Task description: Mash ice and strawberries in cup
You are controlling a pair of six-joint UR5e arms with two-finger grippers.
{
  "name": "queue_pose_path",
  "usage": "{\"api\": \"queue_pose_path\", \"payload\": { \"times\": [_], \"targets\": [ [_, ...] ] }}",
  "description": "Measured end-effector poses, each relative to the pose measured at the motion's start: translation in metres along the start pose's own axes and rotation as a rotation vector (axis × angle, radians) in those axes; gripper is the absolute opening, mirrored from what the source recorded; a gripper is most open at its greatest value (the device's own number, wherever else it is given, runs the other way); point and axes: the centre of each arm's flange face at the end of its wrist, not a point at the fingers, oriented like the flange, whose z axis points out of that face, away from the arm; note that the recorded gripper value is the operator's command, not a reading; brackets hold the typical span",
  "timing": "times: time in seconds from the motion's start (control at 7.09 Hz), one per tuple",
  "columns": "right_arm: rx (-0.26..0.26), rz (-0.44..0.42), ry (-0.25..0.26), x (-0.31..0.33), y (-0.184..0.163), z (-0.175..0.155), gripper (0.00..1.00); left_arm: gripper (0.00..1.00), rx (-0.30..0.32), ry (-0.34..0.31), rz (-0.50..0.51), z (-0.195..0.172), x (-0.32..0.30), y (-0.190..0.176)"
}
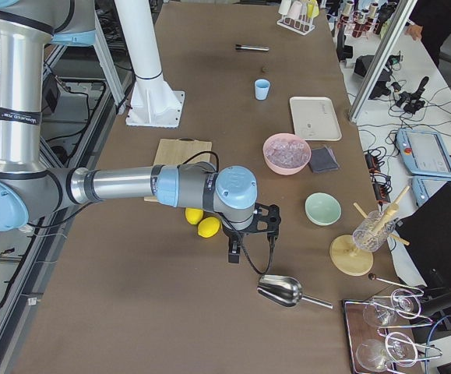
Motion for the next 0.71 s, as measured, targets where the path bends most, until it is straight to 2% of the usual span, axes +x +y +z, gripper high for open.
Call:
{"api": "queue_pose_path", "payload": {
  "times": [0.71],
  "targets": [
    [0.002,-0.003,0.0,-0.0011,-0.0004,-0.0011,0.99,0.98,-0.001,0.001,-0.003,0.0003,-0.002,0.0047]
  ]
}}
